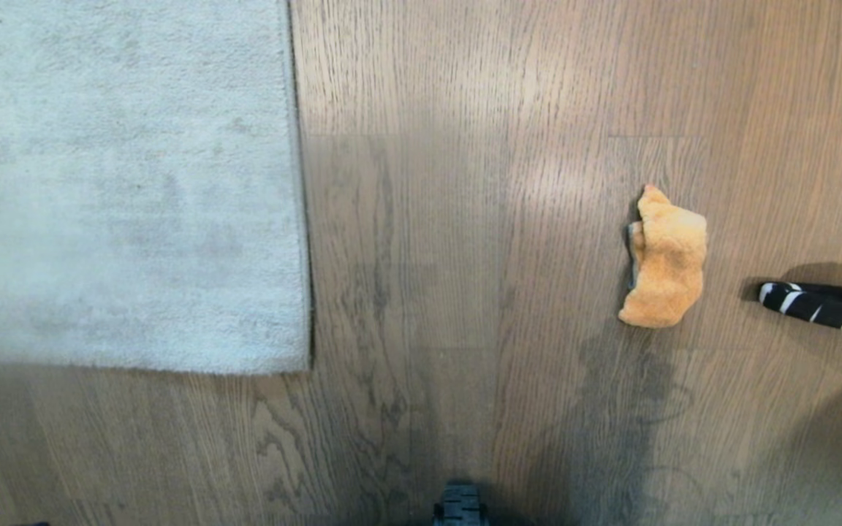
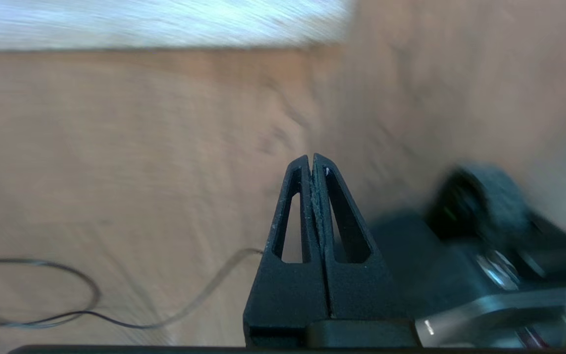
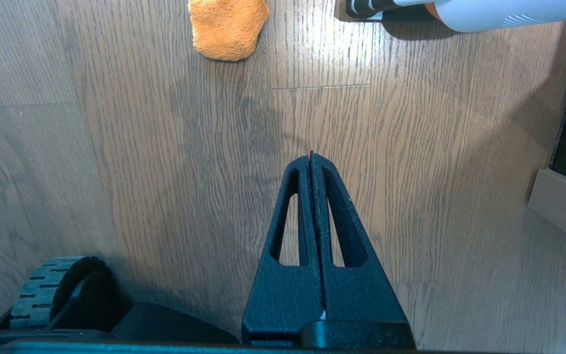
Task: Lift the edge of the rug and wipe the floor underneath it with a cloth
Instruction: Lift up the carpet
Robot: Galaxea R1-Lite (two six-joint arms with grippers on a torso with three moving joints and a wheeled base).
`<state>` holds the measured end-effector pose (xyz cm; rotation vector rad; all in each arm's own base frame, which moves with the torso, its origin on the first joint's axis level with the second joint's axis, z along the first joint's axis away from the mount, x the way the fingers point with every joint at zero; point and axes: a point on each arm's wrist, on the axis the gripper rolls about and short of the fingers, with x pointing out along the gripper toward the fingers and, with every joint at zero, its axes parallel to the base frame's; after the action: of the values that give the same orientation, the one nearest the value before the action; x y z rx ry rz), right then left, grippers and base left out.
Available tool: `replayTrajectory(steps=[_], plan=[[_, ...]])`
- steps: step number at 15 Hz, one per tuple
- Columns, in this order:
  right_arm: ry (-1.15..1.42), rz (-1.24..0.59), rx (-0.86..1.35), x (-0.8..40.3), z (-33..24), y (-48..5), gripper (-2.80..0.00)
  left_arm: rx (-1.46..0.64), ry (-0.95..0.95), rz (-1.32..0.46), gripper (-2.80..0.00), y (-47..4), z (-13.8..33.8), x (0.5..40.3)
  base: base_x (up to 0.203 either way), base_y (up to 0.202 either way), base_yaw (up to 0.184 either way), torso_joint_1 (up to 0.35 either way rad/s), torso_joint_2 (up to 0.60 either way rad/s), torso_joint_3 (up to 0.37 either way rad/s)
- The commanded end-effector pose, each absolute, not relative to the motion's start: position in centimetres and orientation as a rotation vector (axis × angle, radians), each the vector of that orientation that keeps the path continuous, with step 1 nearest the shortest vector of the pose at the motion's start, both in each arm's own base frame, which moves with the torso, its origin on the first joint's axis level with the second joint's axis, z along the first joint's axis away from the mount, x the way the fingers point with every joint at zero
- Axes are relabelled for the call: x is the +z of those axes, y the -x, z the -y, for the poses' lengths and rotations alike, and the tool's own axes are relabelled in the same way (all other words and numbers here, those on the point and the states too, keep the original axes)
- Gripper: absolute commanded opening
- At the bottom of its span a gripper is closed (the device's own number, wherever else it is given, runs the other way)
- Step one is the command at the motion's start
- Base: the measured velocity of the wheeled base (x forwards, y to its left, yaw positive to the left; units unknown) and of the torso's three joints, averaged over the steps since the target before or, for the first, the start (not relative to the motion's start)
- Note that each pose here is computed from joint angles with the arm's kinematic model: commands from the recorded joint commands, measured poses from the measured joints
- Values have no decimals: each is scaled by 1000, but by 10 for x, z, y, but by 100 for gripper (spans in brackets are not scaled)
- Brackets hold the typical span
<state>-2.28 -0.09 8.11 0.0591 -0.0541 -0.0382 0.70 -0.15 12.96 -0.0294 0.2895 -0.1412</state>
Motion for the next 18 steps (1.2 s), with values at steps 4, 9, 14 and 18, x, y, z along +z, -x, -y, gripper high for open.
replayTrajectory(steps=[4, 9, 14, 18], plan=[[-59, 55, -39, 81, 1, 23, -280, -323, -8, -564, -280, -58, 17, 132, 0, 0, 0, 0, 0, 0], [-59, 55, -38, 81, 1, 23, -280, -385, -17, -656, -280, -111, 36, 124, 0, 0, 0, 0, 0, 0], [-59, 55, -38, 81, 1, 23, -280, -366, -47, -652, -280, -166, 57, 106, 0, 0, 0, 0, 0, 0], [-59, 55, -40, 81, 1, 23, -280, -287, -114, -608, -280, -192, 80, 89, 0, 0, 0, 0, 0, 0]])
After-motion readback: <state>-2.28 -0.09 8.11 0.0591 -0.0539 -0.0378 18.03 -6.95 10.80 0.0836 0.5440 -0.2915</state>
